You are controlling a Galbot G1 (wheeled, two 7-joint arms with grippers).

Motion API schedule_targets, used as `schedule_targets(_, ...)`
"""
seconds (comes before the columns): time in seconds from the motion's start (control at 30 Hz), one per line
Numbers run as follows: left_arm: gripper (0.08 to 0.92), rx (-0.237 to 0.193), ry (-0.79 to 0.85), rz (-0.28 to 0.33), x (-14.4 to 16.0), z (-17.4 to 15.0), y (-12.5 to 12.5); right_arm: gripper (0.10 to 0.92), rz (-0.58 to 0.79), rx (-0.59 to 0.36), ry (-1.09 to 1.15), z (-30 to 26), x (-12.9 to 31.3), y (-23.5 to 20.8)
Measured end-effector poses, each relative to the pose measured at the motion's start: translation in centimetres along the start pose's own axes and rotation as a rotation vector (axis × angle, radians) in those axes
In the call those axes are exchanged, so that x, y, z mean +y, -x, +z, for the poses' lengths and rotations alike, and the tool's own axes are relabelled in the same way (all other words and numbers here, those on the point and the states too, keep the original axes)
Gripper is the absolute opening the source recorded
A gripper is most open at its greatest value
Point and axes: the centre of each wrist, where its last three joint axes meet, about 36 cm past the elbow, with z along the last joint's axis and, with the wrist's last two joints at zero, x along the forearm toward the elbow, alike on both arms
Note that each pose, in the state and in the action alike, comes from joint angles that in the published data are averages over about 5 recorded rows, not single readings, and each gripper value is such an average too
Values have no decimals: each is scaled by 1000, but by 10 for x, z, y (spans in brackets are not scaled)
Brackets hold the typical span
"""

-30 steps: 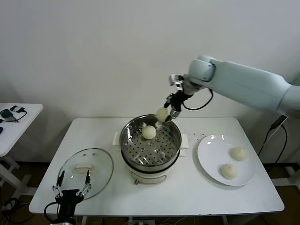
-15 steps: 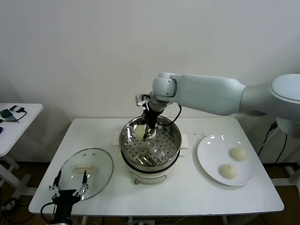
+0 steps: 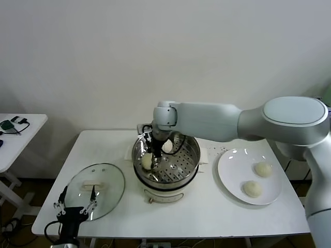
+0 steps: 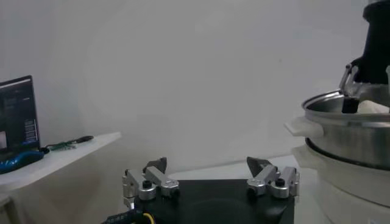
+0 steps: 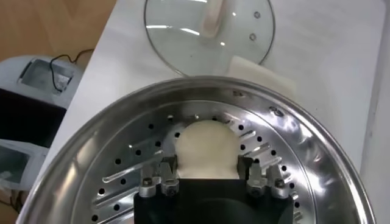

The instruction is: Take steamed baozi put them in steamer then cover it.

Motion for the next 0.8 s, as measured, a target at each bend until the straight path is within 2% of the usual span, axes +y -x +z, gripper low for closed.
schedule_targets(0.1, 823, 0, 1, -1, 0, 0, 0, 782, 1, -5, 0, -1, 0, 0)
schedule_targets(0.2, 823, -1, 1, -1, 0, 0, 0, 816, 2, -13, 0, 0, 0, -4)
schedule_targets(0.47, 823, 0, 2, -1, 1, -1, -2, 823, 19, -14, -5, 25, 0, -44)
schedule_targets(0.8, 823, -5, 13, 10, -2, -2, -1, 823, 56, -4, 17, 117, 26, -123)
